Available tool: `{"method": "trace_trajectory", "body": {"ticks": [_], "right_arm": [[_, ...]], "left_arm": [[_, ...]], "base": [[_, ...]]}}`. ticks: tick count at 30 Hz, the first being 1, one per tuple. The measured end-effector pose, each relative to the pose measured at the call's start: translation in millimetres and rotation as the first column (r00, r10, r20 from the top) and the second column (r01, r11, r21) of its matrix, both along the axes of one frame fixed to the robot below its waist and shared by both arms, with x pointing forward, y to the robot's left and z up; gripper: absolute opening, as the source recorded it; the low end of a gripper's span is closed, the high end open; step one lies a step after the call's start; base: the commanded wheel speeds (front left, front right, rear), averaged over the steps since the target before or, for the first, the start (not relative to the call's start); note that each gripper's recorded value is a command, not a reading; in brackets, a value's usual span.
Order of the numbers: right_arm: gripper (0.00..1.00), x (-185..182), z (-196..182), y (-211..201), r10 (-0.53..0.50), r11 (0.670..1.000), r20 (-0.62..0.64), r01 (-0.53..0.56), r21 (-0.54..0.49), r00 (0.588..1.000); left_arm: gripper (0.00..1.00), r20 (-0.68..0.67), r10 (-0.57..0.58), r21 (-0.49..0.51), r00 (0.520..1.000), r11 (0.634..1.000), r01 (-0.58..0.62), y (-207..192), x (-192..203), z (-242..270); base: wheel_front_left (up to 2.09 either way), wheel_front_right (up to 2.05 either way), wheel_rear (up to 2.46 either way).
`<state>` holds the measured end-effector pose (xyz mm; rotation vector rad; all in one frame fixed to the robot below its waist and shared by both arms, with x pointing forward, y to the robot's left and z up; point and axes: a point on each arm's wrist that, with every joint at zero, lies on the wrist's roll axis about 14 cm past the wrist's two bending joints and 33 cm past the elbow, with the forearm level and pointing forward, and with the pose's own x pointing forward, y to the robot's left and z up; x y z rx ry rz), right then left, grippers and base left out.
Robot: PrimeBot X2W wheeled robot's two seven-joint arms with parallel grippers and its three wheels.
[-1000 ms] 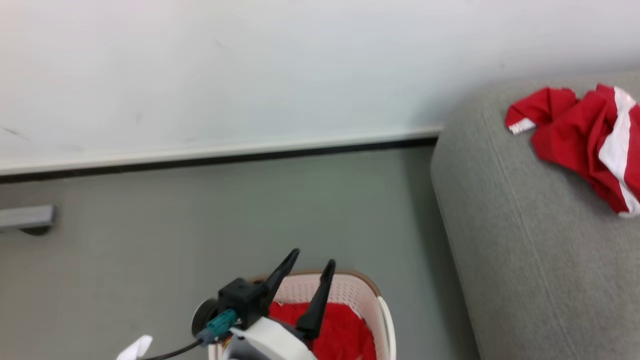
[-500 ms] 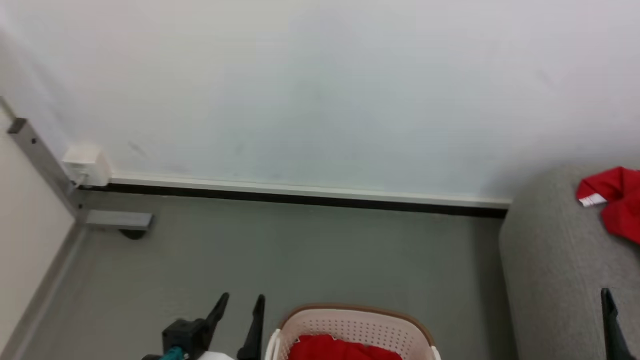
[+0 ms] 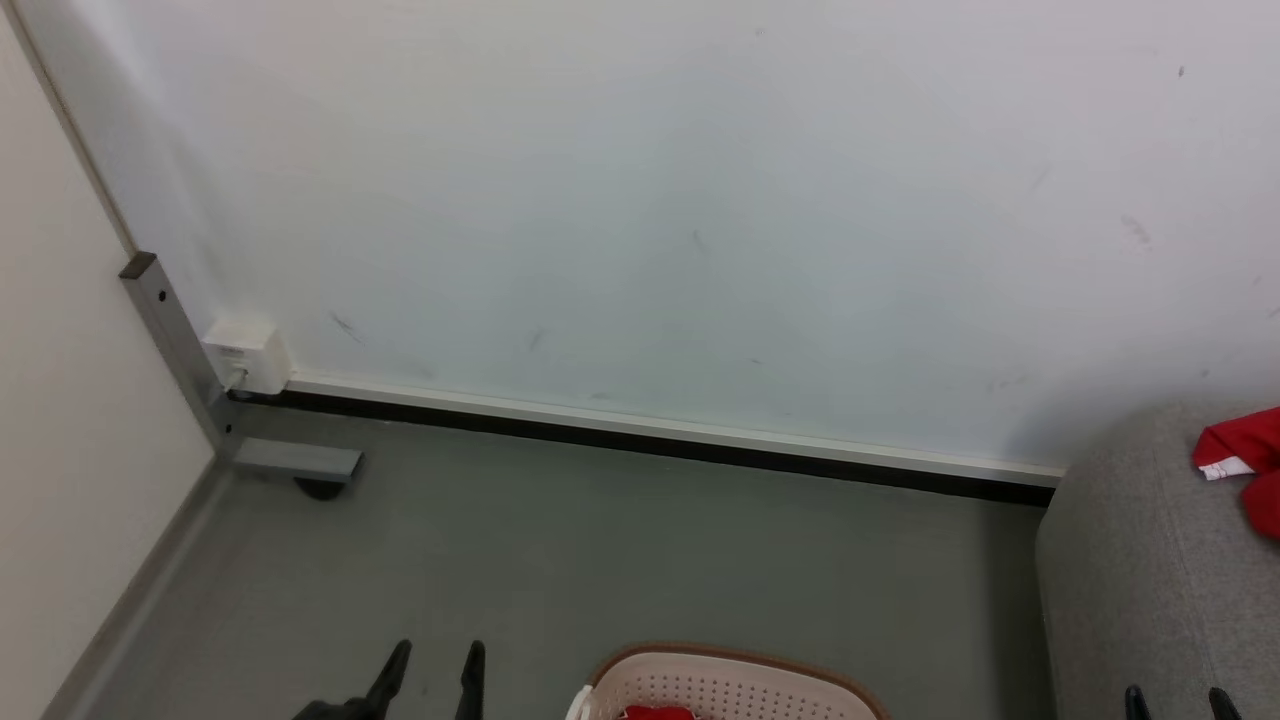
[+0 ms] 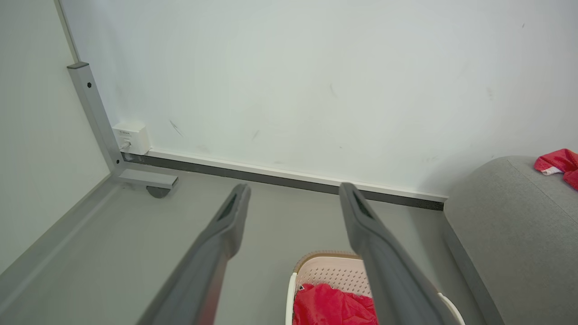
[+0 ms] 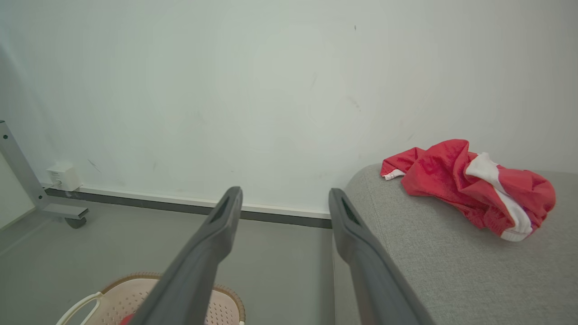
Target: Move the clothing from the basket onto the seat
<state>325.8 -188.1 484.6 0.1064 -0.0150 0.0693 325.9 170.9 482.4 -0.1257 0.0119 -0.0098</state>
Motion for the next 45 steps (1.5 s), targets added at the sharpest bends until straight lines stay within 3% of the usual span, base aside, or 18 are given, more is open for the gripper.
{"method": "trace_trajectory", "body": {"ticks": [31,38,45], "right_arm": [[1.0,-11,-7,-8,-0.041,0.999,-0.018,0.041,0.009,0.999],[1.0,-9,-4,-16,-0.062,0.998,-0.011,0.062,-0.001,0.998],[1.0,-3,4,-23,-0.08,0.997,0.013,0.08,-0.008,0.997]], "left_arm": [[1.0,0.0,-0.098,-0.004,0.995,0.995,0.098,-27,12,-6],[1.0,-0.045,-0.189,0.008,0.981,0.982,0.19,-52,20,-19],[1.0,-0.162,-0.324,0.026,0.932,0.943,0.332,-93,34,-47]], "base": [[0.0,0.0,0.0],[0.0,0.0,0.0],[0.0,0.0,0.0]]}}
